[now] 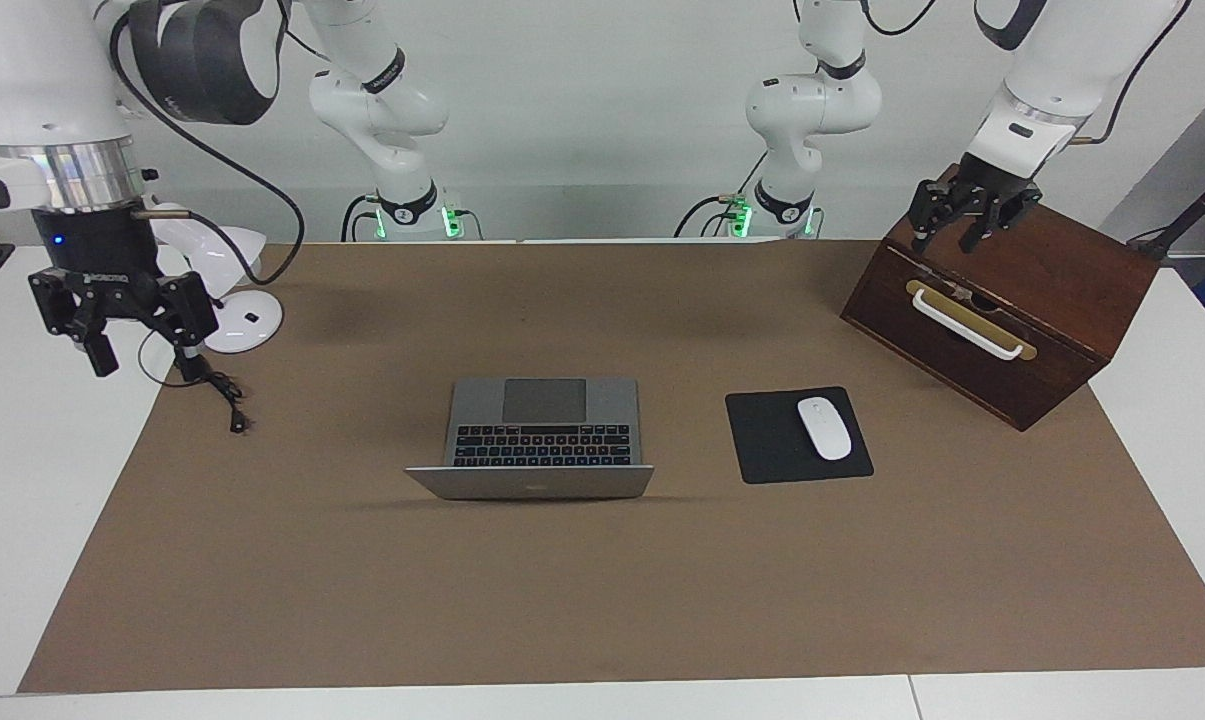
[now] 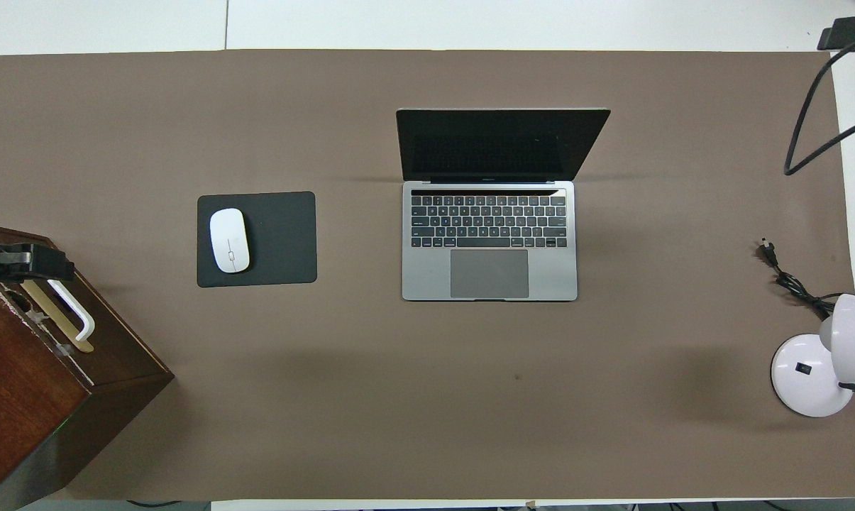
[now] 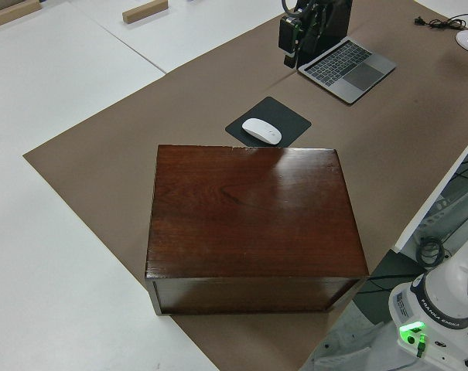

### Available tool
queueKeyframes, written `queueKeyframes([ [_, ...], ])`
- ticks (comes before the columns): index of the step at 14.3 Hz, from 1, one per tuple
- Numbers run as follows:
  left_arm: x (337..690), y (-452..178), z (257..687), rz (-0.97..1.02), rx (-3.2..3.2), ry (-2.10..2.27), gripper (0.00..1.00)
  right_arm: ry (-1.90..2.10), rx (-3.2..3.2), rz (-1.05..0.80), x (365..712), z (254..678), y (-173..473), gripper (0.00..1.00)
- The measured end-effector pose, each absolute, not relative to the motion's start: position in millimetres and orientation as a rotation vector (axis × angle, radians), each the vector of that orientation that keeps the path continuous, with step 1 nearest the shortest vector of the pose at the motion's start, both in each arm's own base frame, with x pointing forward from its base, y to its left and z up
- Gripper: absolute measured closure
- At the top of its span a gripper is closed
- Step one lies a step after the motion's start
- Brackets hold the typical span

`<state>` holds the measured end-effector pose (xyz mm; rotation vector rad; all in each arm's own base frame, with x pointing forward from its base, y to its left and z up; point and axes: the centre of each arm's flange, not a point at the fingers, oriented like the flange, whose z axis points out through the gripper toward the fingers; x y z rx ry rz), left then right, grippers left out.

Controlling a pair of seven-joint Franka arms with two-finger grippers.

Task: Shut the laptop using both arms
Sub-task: 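Reach the right gripper toward the laptop lid while the left gripper advances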

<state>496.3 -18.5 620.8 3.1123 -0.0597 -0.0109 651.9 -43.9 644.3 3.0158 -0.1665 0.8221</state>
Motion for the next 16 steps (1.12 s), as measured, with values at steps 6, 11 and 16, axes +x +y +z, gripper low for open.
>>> queueKeyframes([
  [6, 500.9, -16.3, 624.6, 0.056, 3.112, -0.053, 0.99, 0.013, 2.988, 0.992, 709.1, 609.5, 26.5, 0.73],
  [11, 508.0, -32.4, 624.6, 0.157, 3.109, -0.115, 0.99, 0.06, 2.977, 1.039, 742.7, 577.6, 81.4, 0.99],
  [16, 508.2, -93.5, 598.8, 0.317, 3.074, -0.289, 0.99, -0.017, 2.963, 1.068, 730.0, 568.1, 187.4, 0.99],
])
